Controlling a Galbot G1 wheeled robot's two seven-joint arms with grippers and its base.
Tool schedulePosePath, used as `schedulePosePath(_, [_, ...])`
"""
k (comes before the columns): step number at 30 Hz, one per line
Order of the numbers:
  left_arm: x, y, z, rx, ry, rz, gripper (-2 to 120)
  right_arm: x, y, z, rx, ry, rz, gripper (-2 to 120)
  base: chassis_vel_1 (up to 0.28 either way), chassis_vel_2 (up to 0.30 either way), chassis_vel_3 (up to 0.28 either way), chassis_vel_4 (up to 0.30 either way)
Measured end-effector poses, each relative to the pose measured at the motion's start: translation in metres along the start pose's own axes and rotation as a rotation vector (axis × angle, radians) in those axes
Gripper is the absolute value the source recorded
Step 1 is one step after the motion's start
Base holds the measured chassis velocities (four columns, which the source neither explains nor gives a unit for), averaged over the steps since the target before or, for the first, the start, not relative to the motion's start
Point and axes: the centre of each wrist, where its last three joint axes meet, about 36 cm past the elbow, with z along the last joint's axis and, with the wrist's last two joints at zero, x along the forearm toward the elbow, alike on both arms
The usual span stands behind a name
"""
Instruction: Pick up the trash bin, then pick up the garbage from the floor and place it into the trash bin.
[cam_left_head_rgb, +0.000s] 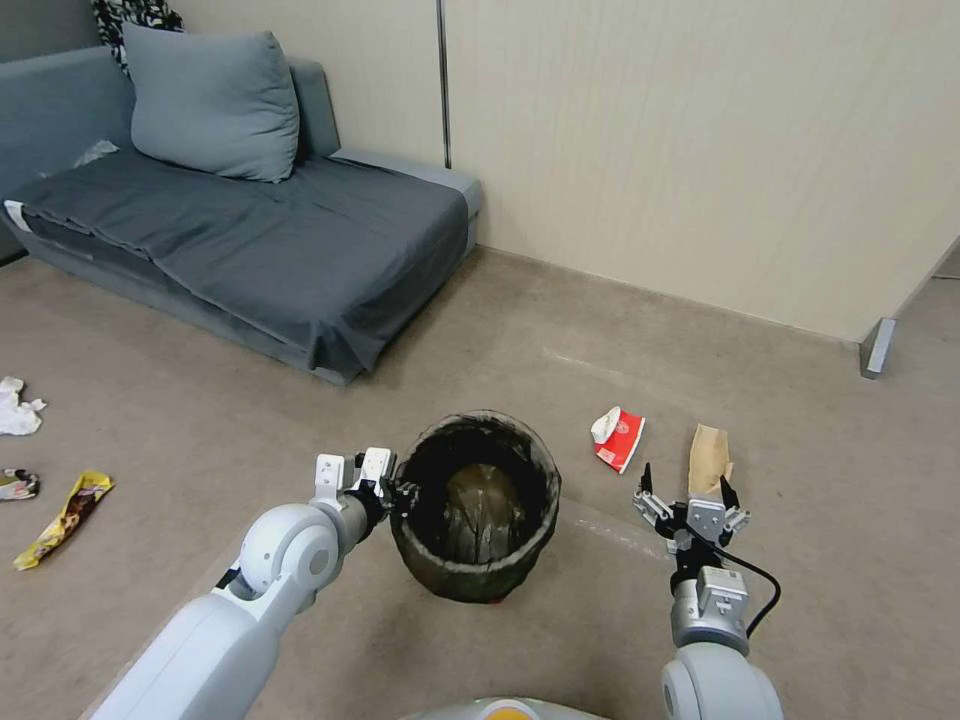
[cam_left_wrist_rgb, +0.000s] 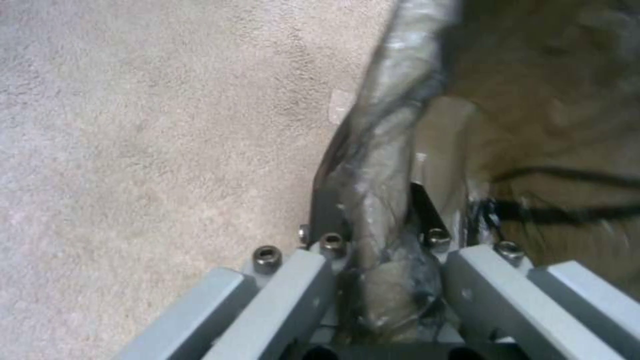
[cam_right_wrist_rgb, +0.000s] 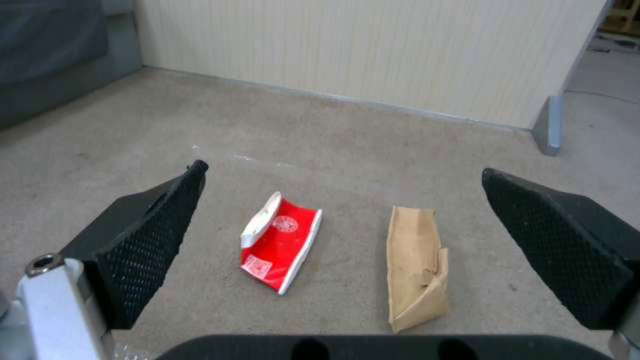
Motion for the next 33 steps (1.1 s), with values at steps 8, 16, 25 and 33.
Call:
schedulePosePath(8, [0.001,0.001,0.002,-0.008,0.004,-0.016,0,0.000,0.001,0.000,0.001,0.000,0.001,100,0.000,0.000,0.000,0.000])
schedulePosePath(16, [0.014,-0.007,-0.002,-0.057,-0.034,-0.043,0,0.003,0.000,-0.001,0.006,-0.003,0.001,100,0.000,0.000,0.000,0.000])
schedulePosePath(25, [0.054,-0.028,-0.028,-0.139,-0.167,-0.058,0,0.003,-0.001,-0.002,0.005,-0.005,0.006,100,0.000,0.000,0.000,0.000])
schedulePosePath(33, [0.107,-0.053,-0.047,-0.218,-0.316,-0.065,0,0.002,0.000,-0.003,0.003,-0.007,0.005,100,0.000,0.000,0.000,0.000])
